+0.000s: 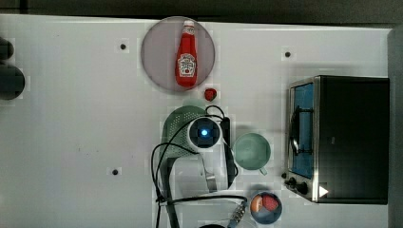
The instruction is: Drag strainer left to right.
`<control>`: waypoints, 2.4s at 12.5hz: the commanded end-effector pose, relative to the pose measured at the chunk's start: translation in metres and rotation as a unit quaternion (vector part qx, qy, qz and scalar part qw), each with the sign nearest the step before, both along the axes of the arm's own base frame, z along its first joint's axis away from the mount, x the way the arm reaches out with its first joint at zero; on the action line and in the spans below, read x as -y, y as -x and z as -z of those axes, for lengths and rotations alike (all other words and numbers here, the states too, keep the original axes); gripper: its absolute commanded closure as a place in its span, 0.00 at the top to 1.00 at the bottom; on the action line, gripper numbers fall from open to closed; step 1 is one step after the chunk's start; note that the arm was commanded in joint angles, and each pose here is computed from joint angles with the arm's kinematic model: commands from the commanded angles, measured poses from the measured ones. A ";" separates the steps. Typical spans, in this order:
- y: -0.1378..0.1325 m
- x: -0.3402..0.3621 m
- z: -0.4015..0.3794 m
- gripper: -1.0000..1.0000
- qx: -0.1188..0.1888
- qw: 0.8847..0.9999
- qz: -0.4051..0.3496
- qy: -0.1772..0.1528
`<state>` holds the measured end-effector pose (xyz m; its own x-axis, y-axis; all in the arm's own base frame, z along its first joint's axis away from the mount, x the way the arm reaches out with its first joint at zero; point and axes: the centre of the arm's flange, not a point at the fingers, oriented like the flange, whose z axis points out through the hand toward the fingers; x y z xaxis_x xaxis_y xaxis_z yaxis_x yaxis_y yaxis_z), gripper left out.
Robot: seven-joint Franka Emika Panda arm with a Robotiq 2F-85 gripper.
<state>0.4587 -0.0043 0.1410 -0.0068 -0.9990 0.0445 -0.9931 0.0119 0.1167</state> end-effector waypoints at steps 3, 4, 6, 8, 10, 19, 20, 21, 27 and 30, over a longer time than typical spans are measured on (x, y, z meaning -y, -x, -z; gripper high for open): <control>-0.015 0.052 -0.022 1.00 0.028 0.999 -0.025 0.007; -0.014 0.060 -0.022 1.00 0.027 0.999 -0.017 0.010; -0.013 0.062 -0.022 1.00 0.026 0.999 -0.015 0.010; -0.017 0.049 -0.032 1.00 0.034 0.999 -0.040 0.008; -0.023 0.036 -0.057 1.00 0.038 0.994 -0.100 0.009; -0.032 0.025 -0.327 1.00 0.018 0.961 -0.270 -0.055; -0.025 0.024 -0.363 1.00 0.024 0.953 -0.296 -0.068; -0.018 0.025 -0.396 1.00 0.025 0.946 -0.316 -0.062; 0.007 0.028 -0.480 1.00 0.011 0.944 -0.327 -0.050; 0.007 0.032 -0.480 1.00 0.013 0.941 -0.333 -0.051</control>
